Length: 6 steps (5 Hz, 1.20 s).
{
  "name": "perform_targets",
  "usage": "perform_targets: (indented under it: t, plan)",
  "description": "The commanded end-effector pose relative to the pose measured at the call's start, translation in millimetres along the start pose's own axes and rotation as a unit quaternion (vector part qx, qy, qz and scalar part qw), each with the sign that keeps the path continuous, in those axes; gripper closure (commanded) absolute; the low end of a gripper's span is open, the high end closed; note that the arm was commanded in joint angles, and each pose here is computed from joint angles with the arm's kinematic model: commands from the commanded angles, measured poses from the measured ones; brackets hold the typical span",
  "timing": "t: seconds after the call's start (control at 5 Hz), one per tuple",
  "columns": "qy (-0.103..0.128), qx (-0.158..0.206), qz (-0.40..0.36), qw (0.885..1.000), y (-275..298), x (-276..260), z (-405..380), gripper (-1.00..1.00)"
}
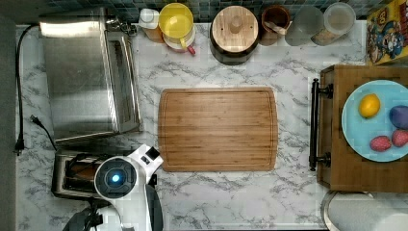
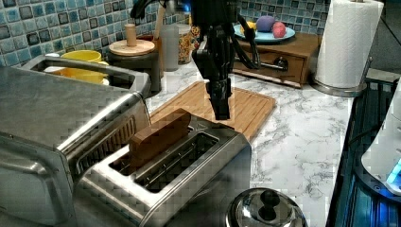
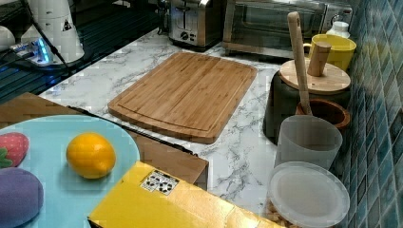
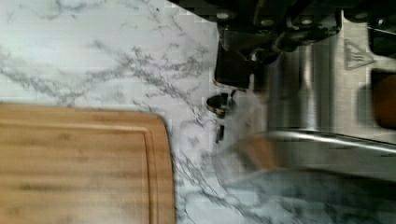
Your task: Turn on the toaster.
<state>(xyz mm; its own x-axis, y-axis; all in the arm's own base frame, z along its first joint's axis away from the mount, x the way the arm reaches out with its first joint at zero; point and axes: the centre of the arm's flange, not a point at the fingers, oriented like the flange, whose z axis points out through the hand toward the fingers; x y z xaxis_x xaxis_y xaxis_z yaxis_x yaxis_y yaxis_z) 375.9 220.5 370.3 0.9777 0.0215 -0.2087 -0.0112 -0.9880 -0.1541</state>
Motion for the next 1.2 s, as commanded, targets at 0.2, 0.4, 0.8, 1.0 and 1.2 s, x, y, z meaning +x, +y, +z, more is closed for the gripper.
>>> perform_targets:
  t: [0.2, 0.4, 0.8, 1.0, 1.2]
  plan:
    - [-0.007, -0.006, 0.020, 1.000, -1, 15, 25, 1.00]
    - [-0.004, -0.011, 0.042, 0.999, 3, 22, 37, 1.00]
    - [-0.038, -0.033, 0.134, 0.990, 35, 49, 86, 1.00]
    - [-0.068, -0.024, 0.170, 0.983, 58, 59, 118, 1.00]
    - [-0.098, -0.017, 0.195, 0.976, 82, 58, 146, 1.00]
